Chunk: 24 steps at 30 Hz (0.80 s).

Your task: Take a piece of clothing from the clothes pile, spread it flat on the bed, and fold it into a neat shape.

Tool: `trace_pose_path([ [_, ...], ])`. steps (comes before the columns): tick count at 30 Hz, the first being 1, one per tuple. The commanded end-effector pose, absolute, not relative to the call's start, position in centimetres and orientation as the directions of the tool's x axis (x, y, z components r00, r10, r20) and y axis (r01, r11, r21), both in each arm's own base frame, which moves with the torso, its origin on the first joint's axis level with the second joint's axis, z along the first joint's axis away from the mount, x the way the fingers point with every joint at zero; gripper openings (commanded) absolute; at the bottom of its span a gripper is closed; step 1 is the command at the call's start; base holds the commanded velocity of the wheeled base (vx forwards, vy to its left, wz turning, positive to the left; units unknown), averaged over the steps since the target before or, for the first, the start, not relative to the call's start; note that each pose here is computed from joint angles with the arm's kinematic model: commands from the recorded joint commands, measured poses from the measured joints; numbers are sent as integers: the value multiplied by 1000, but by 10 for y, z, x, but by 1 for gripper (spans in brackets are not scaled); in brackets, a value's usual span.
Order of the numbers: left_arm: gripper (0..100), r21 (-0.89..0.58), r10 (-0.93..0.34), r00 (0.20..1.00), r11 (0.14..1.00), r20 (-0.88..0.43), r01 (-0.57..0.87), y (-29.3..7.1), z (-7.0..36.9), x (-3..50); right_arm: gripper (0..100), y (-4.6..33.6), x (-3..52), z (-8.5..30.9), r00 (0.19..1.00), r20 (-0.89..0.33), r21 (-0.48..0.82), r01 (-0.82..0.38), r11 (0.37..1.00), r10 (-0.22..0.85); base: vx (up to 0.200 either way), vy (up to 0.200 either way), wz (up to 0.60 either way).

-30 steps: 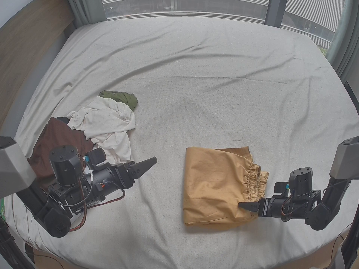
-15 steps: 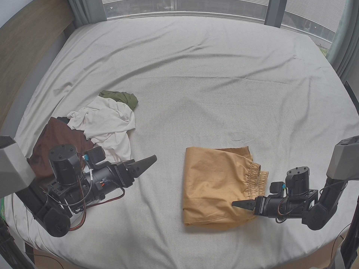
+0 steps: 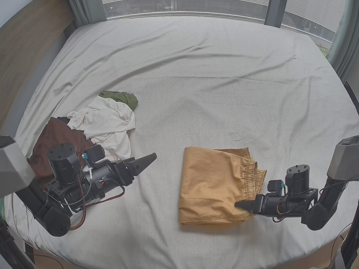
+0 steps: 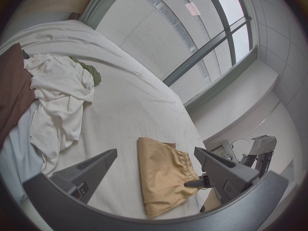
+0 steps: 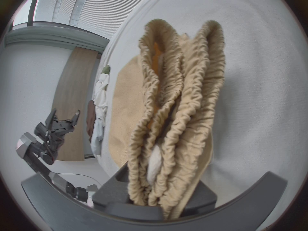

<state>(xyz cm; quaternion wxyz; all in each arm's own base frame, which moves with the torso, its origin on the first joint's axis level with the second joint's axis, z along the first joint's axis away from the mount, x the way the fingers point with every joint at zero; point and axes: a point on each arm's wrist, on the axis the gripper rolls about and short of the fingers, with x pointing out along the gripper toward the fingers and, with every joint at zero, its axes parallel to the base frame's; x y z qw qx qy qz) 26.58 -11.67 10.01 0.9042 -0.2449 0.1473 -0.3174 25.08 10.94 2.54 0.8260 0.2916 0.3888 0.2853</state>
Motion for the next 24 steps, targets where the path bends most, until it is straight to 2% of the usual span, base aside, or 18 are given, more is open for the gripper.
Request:
trace_pose_path([
  [1,100,-533,-646,758,674,-89,512,-115,105,266,0,118,243,53,549,-363,732,-332,595,753,0,0,0],
  [4,100,-533,-650,756,669,-80,518,-115,107,265,0,119,243,61,561,-317,733,-367,573,765,0,0,0],
  [12,100,-538,-655,753,657,-59,529,-111,112,265,0,120,233,89,526,-156,770,-466,437,836,0,0,0],
  [20,100,-535,-650,758,658,-49,530,-110,114,266,0,128,229,104,502,-91,760,-523,386,860,0,0,0],
  [24,100,-556,-637,771,641,-1,529,-106,125,271,0,132,229,114,494,-60,748,-553,367,868,0,0,0],
])
